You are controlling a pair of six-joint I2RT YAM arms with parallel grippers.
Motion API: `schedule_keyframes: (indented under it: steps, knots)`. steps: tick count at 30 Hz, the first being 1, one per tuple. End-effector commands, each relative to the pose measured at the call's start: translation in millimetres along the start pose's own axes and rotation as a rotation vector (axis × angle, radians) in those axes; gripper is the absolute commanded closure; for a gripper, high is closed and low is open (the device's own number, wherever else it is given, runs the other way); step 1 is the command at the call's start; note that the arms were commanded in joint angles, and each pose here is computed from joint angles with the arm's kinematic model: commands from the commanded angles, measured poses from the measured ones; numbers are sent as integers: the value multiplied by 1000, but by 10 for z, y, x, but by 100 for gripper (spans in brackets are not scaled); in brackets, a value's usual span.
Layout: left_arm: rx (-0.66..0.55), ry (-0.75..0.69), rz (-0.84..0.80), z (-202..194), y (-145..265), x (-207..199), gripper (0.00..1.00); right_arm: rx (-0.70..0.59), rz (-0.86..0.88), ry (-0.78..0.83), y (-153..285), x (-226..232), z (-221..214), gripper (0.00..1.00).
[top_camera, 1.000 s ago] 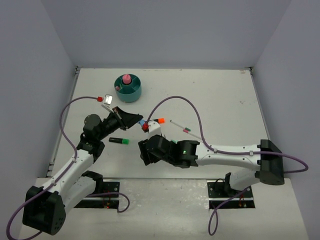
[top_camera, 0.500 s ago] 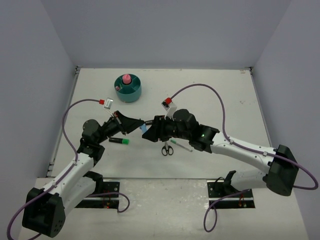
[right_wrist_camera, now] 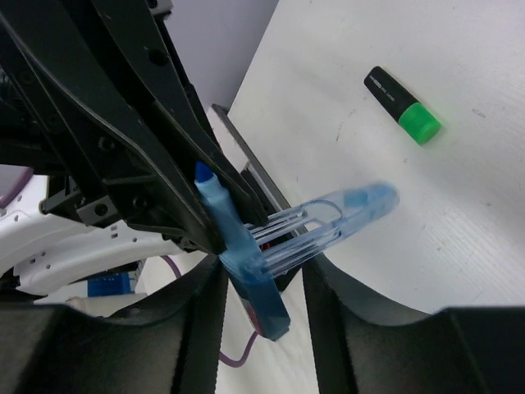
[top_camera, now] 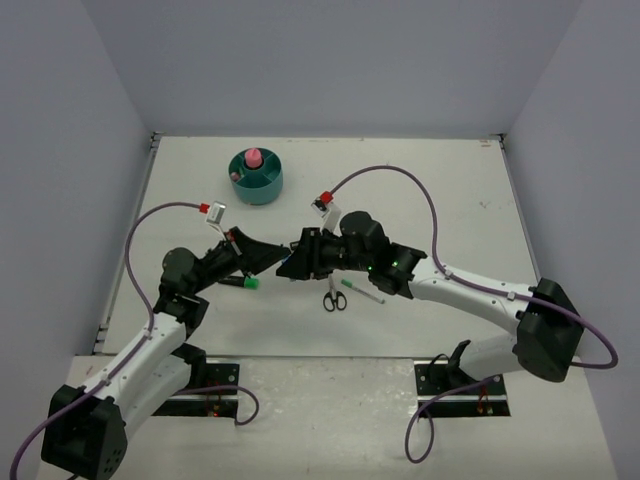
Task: Sort the stationery into containers
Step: Close the pen cap on the pen.
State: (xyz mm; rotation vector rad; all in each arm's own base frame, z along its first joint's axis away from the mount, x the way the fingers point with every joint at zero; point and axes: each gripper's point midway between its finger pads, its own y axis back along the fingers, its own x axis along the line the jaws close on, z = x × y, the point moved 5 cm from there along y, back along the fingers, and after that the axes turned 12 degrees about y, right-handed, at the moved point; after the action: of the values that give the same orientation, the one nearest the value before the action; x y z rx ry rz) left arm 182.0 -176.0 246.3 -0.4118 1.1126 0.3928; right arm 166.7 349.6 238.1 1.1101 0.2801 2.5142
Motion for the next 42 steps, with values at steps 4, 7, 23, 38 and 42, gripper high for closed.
schedule_keyframes:
  steps: [4, 7, 23, 38, 42]
  knots:
    - [16, 3, -26, -129, 46, 28, 100, -37, 119, 44, -76, 177, 221, 91]
    - [13, 6, -12, -142, 56, 71, 100, -29, 138, 54, -81, 168, 175, 100]
    - [-194, -338, 213, 442, 83, -379, 0, 20, 182, 193, 188, 114, -100, 100]
    - [70, -246, -297, -61, 66, -633, 6, 75, 416, 357, 575, 442, -216, 100]
    - [94, -241, -341, -104, 89, -693, 21, 79, 451, 372, 590, 502, -195, 100]
